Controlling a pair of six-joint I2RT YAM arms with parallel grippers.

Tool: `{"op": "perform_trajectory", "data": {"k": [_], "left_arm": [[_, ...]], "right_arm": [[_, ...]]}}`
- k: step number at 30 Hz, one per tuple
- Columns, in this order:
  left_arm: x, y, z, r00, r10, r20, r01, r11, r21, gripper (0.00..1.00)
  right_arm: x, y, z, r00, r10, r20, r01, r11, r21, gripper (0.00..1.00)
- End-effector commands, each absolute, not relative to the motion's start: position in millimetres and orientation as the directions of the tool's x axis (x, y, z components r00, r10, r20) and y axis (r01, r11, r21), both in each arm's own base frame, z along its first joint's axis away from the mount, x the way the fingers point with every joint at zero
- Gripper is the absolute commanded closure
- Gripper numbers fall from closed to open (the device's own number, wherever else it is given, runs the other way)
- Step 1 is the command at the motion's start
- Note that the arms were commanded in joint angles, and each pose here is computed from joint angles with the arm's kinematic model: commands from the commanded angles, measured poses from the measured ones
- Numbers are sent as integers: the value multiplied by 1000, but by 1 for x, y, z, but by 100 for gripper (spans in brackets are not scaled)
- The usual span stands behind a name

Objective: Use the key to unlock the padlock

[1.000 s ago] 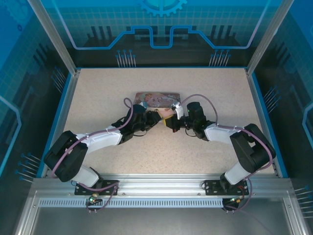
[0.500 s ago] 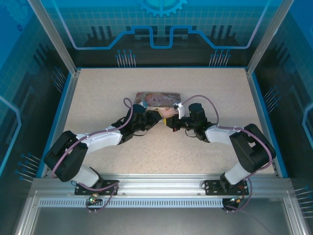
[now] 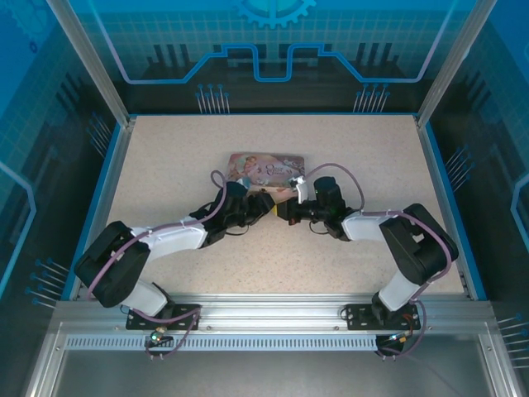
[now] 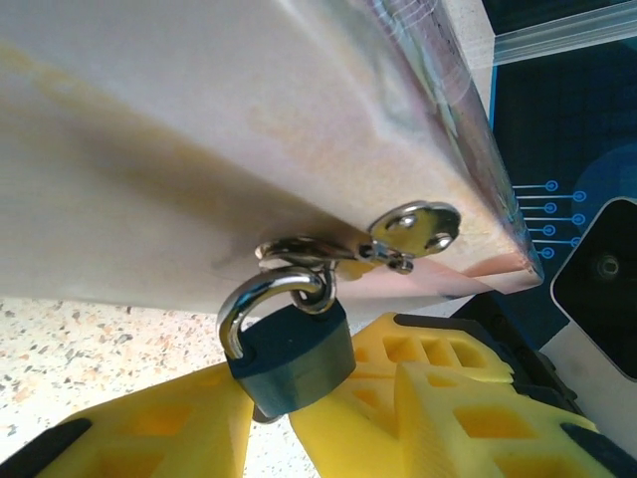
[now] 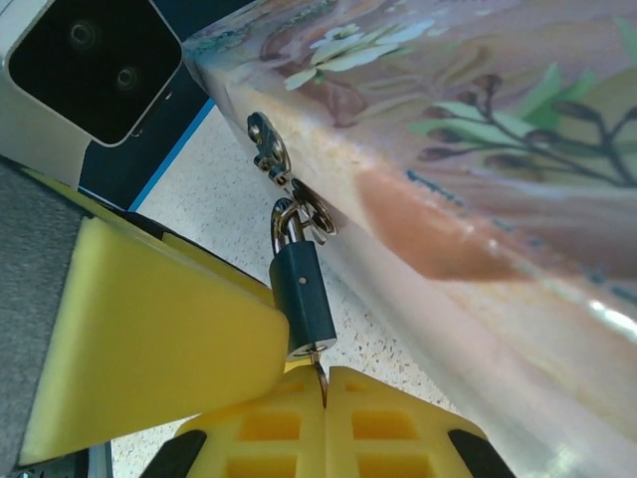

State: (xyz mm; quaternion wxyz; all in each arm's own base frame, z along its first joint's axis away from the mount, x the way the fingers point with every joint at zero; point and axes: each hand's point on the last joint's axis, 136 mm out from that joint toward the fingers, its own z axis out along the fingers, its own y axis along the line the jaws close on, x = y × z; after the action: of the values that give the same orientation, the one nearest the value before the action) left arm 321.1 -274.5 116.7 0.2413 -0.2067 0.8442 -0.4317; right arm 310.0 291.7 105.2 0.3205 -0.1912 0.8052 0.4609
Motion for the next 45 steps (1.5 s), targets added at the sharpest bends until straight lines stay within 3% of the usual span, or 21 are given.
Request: {"op": "perform_trajectory", "data": {"k": [1,16,22,29,32,45], "left_arm": [[316,-278,108,-806,-545,-231,-131,545,-828,56],[310,-258,92,-760,-614,-212,-195,527,-827,32],[304,-250,86,-736,-656,-167,-238,482,-844,33],[299,-240,80,-696,-704,-139,-258,426,-867,53],[298,-237,80,-679,-725,-117,-263,389,-883,56],[297,-250,69,-679,-733,-48,-275,314,-909,50]], "right_arm": [[313,295,102,-723,18,-691,-589,506,630,100],[297,286,82,-825,19,-565,-461,555,692,100],[281,287,71,-870,6,-493,-400,577,713,100],[273,291,66,-893,53,-446,-336,580,742,100],[269,293,65,-896,93,-435,-306,581,754,100],[268,305,67,-879,168,-447,-272,593,758,100]]}}
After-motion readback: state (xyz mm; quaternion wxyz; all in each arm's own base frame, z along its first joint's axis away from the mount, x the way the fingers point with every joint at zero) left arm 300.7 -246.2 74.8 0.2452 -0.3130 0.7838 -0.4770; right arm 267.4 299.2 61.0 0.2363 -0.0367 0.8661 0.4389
